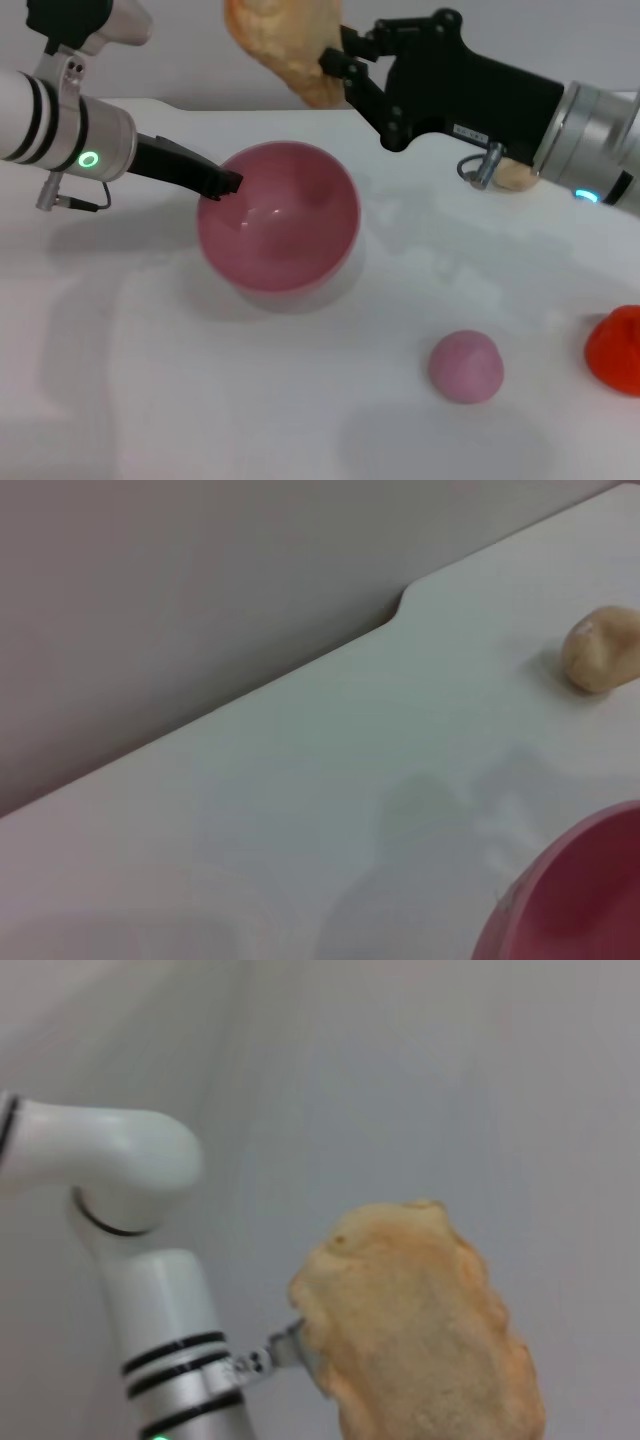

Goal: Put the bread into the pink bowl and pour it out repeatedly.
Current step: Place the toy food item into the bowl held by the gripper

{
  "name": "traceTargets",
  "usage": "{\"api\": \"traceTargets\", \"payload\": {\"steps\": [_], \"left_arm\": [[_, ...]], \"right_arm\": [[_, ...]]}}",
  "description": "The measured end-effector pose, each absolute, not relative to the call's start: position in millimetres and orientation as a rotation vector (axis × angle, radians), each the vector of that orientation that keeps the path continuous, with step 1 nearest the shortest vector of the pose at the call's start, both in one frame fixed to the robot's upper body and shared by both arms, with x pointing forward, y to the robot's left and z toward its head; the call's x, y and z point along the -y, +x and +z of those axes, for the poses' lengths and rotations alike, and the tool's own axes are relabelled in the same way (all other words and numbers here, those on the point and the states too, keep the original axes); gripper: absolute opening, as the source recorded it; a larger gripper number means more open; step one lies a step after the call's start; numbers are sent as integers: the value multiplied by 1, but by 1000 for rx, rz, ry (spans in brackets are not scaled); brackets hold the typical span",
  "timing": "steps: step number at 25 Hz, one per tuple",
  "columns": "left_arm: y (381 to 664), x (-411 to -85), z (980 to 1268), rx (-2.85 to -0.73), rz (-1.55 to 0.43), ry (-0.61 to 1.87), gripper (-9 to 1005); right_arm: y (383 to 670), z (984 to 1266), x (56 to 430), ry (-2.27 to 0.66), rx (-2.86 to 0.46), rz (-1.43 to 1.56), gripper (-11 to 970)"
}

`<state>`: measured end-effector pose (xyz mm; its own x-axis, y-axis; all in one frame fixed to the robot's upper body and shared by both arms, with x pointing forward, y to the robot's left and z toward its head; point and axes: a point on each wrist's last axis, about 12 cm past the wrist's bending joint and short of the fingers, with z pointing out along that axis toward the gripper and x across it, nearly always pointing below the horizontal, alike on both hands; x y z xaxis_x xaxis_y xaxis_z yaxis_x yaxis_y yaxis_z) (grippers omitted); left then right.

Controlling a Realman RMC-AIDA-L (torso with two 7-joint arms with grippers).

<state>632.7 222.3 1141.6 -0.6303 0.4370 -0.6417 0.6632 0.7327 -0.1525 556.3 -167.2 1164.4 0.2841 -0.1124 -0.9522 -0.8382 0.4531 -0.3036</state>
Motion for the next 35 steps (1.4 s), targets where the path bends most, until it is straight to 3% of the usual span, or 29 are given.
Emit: {"api": "traceTargets", "payload": {"steps": [13, 33, 35], "left_arm": [[637, -202, 1145, -2333, -512, 858, 43], [640, -199, 1148, -2325, -508, 820, 44], [640, -200, 1148, -2326, -507, 819, 44]], "right_arm": [[551, 1104, 153, -894, -1350, 758, 117], [551, 1076, 162, -880, -1495, 711, 132], [550, 1075, 161, -893, -1496, 711, 170]]}}
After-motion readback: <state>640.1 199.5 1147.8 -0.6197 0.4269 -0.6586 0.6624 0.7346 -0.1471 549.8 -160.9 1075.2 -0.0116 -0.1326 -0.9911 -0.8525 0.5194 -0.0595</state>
